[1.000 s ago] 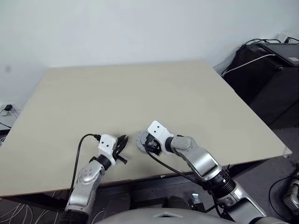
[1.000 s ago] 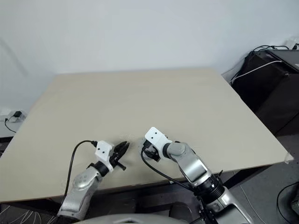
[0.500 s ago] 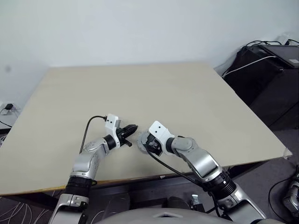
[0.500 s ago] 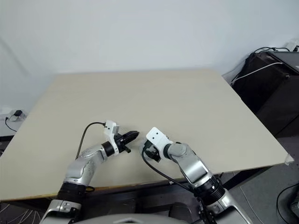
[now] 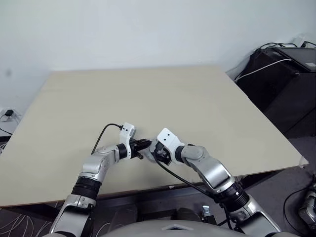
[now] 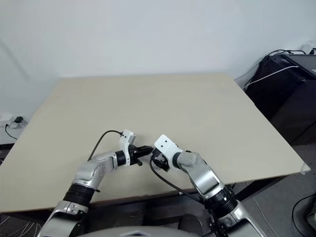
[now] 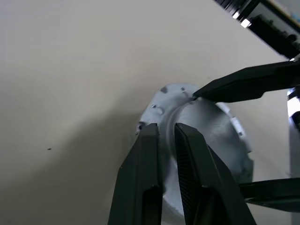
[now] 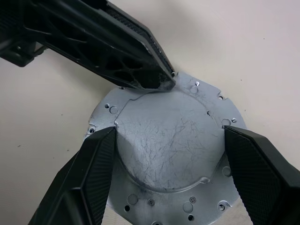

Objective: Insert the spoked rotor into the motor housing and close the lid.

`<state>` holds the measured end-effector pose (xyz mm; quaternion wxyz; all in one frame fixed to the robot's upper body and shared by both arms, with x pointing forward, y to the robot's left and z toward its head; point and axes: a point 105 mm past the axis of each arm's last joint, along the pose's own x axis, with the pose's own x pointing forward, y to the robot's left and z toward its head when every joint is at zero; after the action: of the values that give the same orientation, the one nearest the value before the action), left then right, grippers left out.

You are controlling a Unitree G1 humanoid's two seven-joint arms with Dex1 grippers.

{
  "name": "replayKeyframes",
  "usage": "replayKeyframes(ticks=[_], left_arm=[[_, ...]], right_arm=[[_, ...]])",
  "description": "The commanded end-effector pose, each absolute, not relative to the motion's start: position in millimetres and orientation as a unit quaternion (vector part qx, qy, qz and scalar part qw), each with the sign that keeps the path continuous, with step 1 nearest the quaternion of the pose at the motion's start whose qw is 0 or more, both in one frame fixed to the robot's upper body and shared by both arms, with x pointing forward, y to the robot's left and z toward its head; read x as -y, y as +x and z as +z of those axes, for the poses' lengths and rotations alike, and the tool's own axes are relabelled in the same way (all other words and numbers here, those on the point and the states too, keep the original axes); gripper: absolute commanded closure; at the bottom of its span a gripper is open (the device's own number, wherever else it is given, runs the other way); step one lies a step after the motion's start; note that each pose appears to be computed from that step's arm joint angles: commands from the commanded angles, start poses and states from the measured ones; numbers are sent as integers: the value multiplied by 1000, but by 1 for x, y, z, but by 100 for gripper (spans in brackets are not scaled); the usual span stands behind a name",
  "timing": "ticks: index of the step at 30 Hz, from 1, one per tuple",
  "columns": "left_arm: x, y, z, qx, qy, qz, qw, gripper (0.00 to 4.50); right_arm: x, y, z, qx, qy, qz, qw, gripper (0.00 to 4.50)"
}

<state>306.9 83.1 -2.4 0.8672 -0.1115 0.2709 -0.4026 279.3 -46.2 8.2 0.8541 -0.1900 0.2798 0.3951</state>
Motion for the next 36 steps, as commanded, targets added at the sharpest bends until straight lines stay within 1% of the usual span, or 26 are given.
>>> replayKeyframes(ticks=[1, 5, 8, 15, 20, 23, 27, 29, 33, 36], left_arm=[[-84, 313, 1, -274, -86, -402, 869, 392], [-85, 312, -7, -291, -70, -399, 867, 392], [-83, 312, -5, -289, -73, -407, 864, 447], [-74, 311, 4, -270, -87, -430, 857, 447], [-70, 318, 20, -232, -111, -434, 864, 447], [-68, 317, 17, -241, -102, -438, 860, 447], [-64, 307, 5, -276, -83, -452, 844, 447], [-63, 306, 2, -280, -77, -453, 843, 447], [-63, 310, 4, -275, -83, -442, 849, 447], [-69, 313, -2, -285, -68, -423, 857, 447]], right_arm=[[56, 263, -22, -342, -192, 389, 834, 124], [54, 263, -22, -341, -190, 390, 834, 124], [53, 262, -22, -340, -189, 390, 835, 124], [53, 262, -22, -340, -186, 388, 836, 124], [53, 262, -22, -340, -186, 387, 836, 124], [53, 262, -22, -340, -186, 388, 836, 124], [52, 262, -21, -339, -185, 388, 837, 124], [52, 262, -21, -338, -185, 388, 837, 124], [52, 262, -22, -339, -184, 388, 837, 124], [52, 261, -22, -340, -183, 388, 837, 124]])
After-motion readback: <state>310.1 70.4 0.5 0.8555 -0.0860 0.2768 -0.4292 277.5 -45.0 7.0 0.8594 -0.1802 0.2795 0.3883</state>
